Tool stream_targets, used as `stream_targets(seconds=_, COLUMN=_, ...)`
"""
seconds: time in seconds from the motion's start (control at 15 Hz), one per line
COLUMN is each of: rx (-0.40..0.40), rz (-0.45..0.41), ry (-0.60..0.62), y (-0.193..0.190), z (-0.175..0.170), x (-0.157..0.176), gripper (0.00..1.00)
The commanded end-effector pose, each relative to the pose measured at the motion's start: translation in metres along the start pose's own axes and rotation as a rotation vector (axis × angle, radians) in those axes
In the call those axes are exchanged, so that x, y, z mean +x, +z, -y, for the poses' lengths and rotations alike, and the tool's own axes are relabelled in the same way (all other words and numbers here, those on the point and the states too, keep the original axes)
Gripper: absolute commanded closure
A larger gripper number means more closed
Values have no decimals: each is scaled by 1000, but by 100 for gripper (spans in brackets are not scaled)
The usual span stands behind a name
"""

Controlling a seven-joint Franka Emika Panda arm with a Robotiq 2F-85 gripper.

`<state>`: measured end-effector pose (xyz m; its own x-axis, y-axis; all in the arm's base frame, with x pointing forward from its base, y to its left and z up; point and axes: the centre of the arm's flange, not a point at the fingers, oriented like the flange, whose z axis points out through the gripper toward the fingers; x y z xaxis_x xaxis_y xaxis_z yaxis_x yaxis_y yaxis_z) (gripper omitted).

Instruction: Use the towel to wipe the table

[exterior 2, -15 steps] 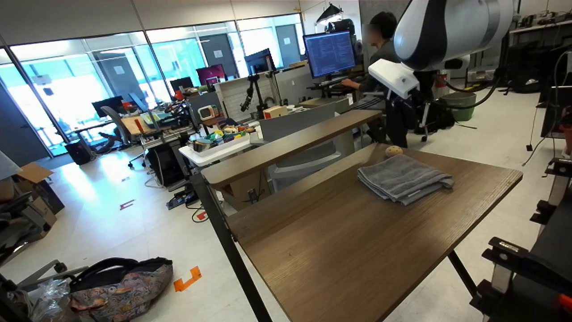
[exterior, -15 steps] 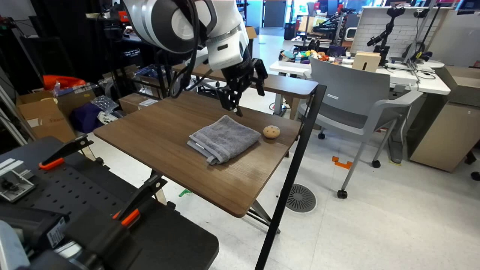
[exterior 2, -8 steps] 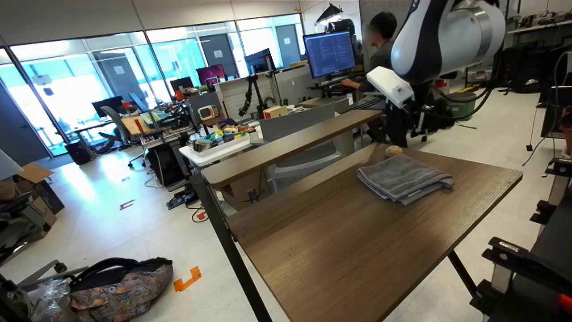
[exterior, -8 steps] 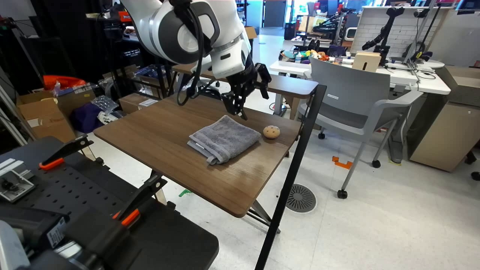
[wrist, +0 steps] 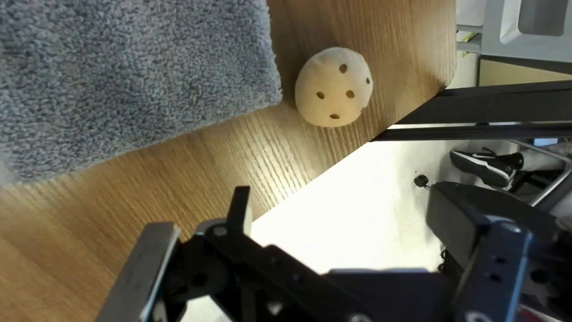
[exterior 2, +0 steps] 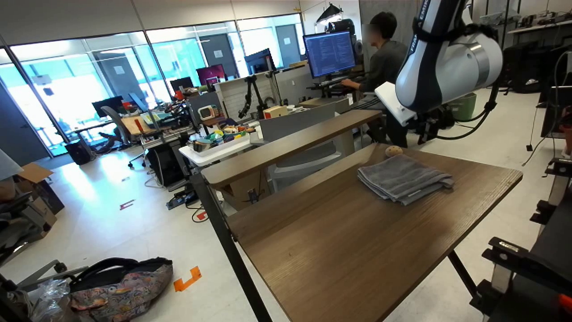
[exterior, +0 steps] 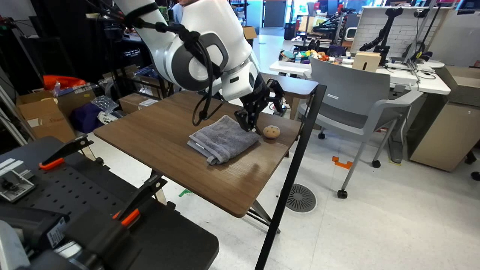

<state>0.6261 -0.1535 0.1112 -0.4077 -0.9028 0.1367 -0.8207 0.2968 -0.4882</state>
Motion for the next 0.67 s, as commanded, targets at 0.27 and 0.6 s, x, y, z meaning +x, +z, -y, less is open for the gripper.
stream_targets(seconds=0.27, rx=-4, rz=53, ry=-25, y=59, z=11, x=-48, gripper=0)
stream_targets(seconds=0.6, rx=37, rz=75, ry=1, y=66, z=34, x=-62, gripper=0)
